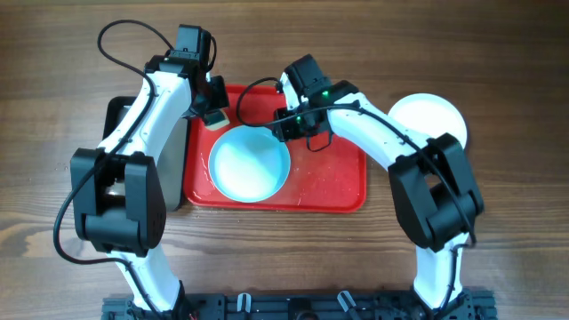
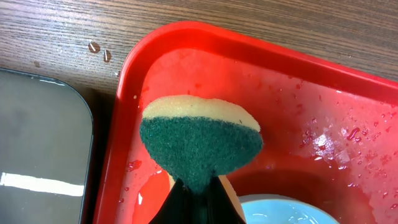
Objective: Clean dirty plates on tray and stack at the side
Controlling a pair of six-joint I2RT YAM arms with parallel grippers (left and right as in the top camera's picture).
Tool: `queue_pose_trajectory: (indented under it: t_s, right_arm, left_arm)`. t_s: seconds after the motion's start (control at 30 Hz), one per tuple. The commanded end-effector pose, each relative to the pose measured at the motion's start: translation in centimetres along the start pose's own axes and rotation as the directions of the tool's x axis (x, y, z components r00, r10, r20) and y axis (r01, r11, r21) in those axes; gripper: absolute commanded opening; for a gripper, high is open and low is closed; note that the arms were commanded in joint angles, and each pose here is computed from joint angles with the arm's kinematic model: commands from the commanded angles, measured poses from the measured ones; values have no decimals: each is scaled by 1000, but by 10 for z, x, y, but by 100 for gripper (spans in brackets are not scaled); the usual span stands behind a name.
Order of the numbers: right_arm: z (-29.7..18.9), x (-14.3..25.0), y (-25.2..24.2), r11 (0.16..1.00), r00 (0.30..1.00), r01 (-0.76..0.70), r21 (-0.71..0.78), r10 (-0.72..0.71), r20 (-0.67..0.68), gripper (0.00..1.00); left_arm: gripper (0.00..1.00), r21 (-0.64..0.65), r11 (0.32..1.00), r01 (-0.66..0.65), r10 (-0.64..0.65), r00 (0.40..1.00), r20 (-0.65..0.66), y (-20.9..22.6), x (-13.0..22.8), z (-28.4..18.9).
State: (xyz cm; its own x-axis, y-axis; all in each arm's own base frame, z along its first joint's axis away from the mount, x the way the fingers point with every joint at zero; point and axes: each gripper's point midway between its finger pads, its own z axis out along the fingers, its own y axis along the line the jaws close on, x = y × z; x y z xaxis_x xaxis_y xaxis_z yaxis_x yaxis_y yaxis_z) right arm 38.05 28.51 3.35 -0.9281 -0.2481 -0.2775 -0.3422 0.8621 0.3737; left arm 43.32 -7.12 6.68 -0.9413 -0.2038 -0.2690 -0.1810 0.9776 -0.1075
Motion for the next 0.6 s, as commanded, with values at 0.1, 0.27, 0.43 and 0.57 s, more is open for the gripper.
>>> queue_pose_trajectory:
  t_s: [0.1,0.27,0.43,0.57]
  right_arm:
    - [36,15,-9,998,996,-59,7,59,-63,28]
    - [34,16,-17,982,982,-177,65,181,-56,4]
    - [-10,-1,-65,844,912,-410,345,378,158,4]
    - [-15,0,-66,840,914,-405,360,372,160,4]
  left_arm:
    - [4,4,1000,11,-11,1000,-23,0,5,6]
    - [4,3,1000,11,-11,1000,-24,0,5,6]
    - [4,37,999,13,-10,998,-66,-5,14,5]
    - [4,36,999,-13,17,995,-102,-10,28,8]
